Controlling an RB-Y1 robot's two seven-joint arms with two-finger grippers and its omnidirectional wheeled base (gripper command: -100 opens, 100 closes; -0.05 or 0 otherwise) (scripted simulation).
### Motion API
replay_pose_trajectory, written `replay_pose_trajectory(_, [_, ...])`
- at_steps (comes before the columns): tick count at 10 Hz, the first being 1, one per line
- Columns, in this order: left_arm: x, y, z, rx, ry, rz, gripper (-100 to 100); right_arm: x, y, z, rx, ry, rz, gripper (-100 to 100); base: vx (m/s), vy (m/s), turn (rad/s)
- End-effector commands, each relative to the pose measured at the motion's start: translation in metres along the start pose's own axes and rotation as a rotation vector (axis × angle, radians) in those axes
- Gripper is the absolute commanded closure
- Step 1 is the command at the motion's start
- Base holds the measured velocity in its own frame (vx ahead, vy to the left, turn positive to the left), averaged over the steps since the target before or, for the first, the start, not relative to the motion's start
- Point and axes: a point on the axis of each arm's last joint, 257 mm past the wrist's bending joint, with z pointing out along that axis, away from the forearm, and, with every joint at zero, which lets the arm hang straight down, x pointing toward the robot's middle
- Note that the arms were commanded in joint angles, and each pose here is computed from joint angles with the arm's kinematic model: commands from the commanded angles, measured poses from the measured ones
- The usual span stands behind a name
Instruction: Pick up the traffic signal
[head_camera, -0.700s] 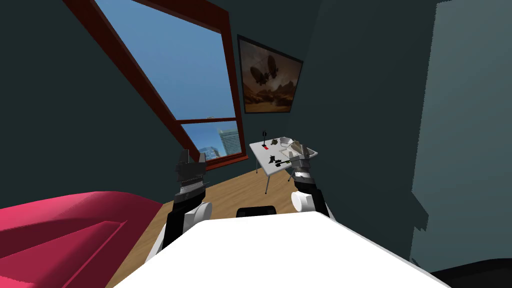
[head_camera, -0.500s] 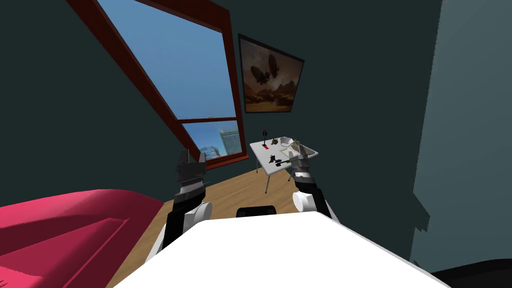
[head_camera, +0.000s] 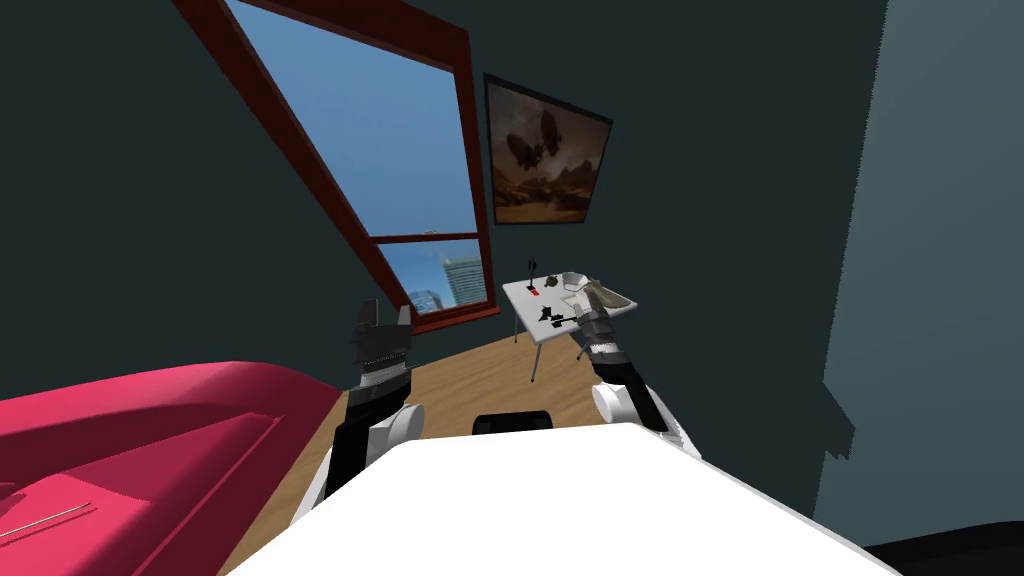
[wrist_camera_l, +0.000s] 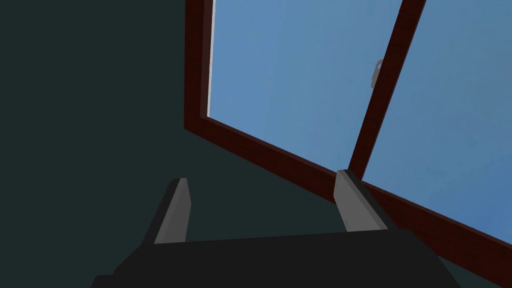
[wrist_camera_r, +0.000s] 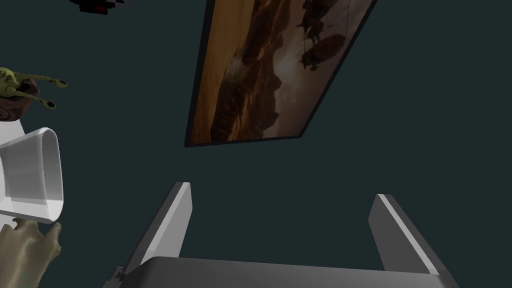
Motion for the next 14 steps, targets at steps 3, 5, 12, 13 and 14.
replay_pose_trajectory(3, [0.000,0.000,0.000,0.000,0.000,0.000,0,0.005,-0.015,0.004,0.028,0.088,-0.094,-100,-0.120,-0.003,0.083])
replay_pose_trajectory(5, [0.000,0.000,0.000,0.000,0.000,0.000,0,0.007,-0.028,0.007,0.048,0.147,-0.168,-100,-0.116,0.008,0.093])
replay_pose_trajectory(12, [0.000,0.000,0.000,0.000,0.000,0.000,0,0.005,-0.061,0.013,0.103,0.312,-0.399,-100,-0.114,0.014,0.099])
replay_pose_trajectory(13, [0.000,0.000,0.000,0.000,0.000,0.000,0,0.005,-0.062,0.013,0.103,0.322,-0.410,-100,-0.118,-0.001,0.041])
replay_pose_trajectory(14, [0.000,0.000,0.000,0.000,0.000,0.000,0,0.004,-0.069,0.014,0.114,0.353,-0.459,-100,-0.092,-0.006,0.101])
